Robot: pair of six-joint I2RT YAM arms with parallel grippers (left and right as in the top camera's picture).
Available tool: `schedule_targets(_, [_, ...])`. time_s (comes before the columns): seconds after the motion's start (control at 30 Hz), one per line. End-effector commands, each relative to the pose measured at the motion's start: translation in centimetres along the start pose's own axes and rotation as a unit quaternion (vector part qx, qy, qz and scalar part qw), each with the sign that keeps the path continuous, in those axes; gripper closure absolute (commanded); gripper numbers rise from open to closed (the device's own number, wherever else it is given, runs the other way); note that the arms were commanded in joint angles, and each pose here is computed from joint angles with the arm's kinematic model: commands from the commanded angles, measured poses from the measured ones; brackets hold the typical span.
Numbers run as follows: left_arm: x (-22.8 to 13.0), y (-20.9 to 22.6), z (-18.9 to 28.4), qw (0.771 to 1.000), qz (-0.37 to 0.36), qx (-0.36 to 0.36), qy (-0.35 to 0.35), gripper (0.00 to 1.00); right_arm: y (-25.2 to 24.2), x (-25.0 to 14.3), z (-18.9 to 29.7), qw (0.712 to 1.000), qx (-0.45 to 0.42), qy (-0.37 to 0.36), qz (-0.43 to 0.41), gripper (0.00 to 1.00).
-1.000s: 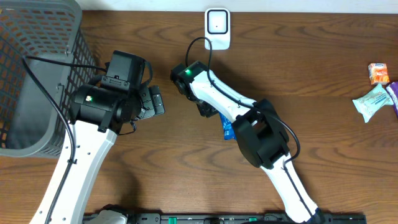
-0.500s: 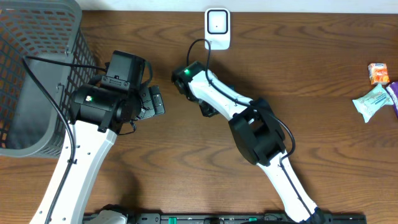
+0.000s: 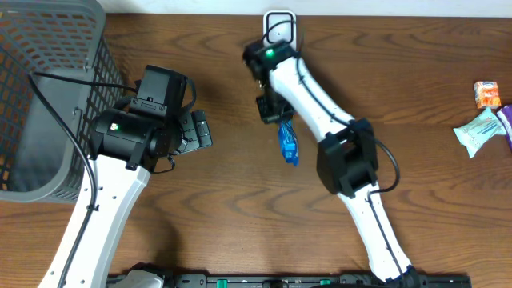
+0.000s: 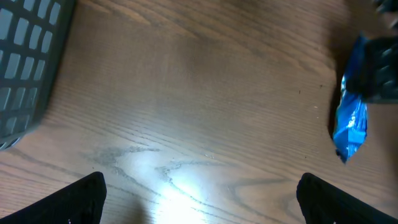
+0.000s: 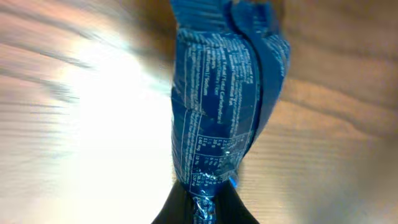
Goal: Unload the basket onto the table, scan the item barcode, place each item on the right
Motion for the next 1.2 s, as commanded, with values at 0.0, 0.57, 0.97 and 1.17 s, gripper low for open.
schedule_targets(0.0, [0.0, 0.3, -0.2, 1.0, 0.006, 0.008, 0.003, 0.02, 1.9, 0.3, 1.6, 0.989, 0.137, 0.036, 0.039, 0.99])
schedule_targets(0.57, [0.0, 0.3, -0.2, 1.0, 0.006, 0.008, 0.003, 0.02, -0.6, 4.3, 5.4, 0.869, 0.49, 0.059, 0.036, 0.99])
schedule_targets(0.97, [0.0, 0.3, -0.2, 1.0, 0.006, 0.008, 0.003, 0.02, -8.4, 4.0, -6.3, 0.944, 0.298, 0.096, -0.101, 0.97])
schedule_targets(1.17, [0.0, 0.3, -0.2, 1.0, 0.006, 0.008, 0.003, 0.02, -14.3, 4.0, -3.4, 0.973, 0.175, 0.06, -0.135, 0.85])
Point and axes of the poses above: each gripper's point midway between its finger pads, its own z axis back along the fingers, its own y axis along the line the jaws close on, x = y × z, the point moved 1 cm from there along z, back along the fingers, and after that the axes turned 13 degrees about -z, right-handed, at the moved point
